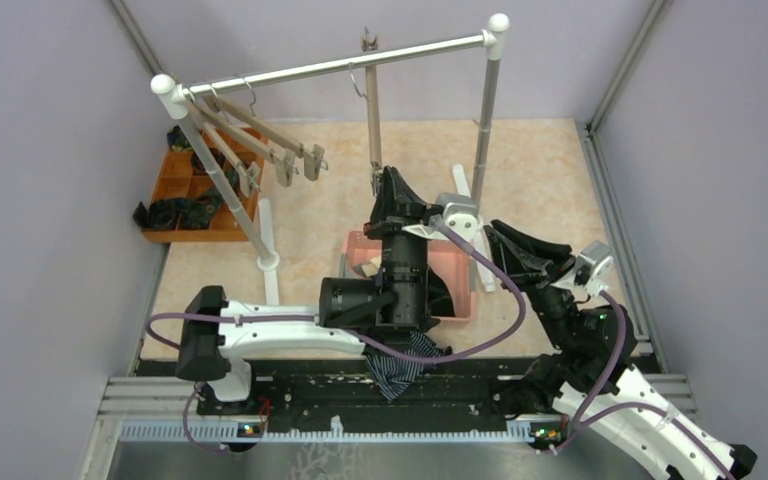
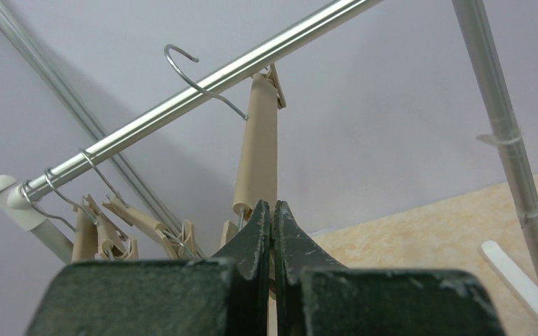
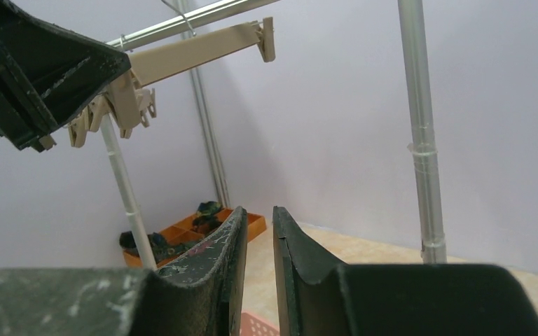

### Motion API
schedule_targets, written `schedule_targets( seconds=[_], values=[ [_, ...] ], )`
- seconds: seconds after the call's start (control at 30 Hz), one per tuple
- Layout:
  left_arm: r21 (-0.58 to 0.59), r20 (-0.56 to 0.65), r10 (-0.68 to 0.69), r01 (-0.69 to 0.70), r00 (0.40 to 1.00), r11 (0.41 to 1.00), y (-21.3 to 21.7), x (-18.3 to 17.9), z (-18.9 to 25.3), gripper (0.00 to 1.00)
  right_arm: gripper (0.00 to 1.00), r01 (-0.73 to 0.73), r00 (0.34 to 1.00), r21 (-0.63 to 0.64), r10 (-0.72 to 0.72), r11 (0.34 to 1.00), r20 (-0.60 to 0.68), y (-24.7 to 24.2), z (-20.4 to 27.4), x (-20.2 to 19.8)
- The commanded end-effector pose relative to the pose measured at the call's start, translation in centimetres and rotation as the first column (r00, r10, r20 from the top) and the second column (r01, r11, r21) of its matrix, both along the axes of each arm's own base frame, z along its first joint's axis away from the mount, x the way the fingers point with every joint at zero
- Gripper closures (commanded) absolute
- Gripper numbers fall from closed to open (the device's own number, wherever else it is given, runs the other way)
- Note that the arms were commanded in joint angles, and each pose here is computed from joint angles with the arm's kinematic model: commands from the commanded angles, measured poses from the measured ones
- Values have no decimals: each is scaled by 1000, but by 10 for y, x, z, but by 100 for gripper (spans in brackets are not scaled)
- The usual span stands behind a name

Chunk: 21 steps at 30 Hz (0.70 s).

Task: Remove the underwear clipped to the hanger
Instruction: Place the hanger at the clothesline.

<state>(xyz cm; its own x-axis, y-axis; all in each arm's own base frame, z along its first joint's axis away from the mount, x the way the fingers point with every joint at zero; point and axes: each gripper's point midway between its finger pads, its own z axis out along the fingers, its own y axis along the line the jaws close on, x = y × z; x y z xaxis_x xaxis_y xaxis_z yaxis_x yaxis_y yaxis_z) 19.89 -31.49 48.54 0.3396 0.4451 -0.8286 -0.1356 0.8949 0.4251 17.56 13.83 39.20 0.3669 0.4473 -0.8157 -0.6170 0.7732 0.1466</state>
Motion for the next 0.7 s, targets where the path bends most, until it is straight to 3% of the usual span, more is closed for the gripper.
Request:
schedule_targets(
  seconds=[0.0,0.17,0.4,0.53,0.67],
  values=[
    [-165,45,-15,22,999,986,27,7,37,100,80,-33,998,30,31,999,47,-1,19,-9],
    [-183,15,-87,88,996,979,25,27,50,100,80,-54,997,27,53,998,53,1,20,-12],
    [-167,-21,-62,57,998,984,35,52,53,100,81,-65,996,28,63,998,57,2,21,-14],
    [-123,-84,-133,122,988,985,22,62,35,100,81,-74,995,33,72,997,65,3,22,-15],
    [-169,-142,-194,169,971,971,19,69,12,100,81,-81,994,34,79,996,71,3,22,-17]
  ],
)
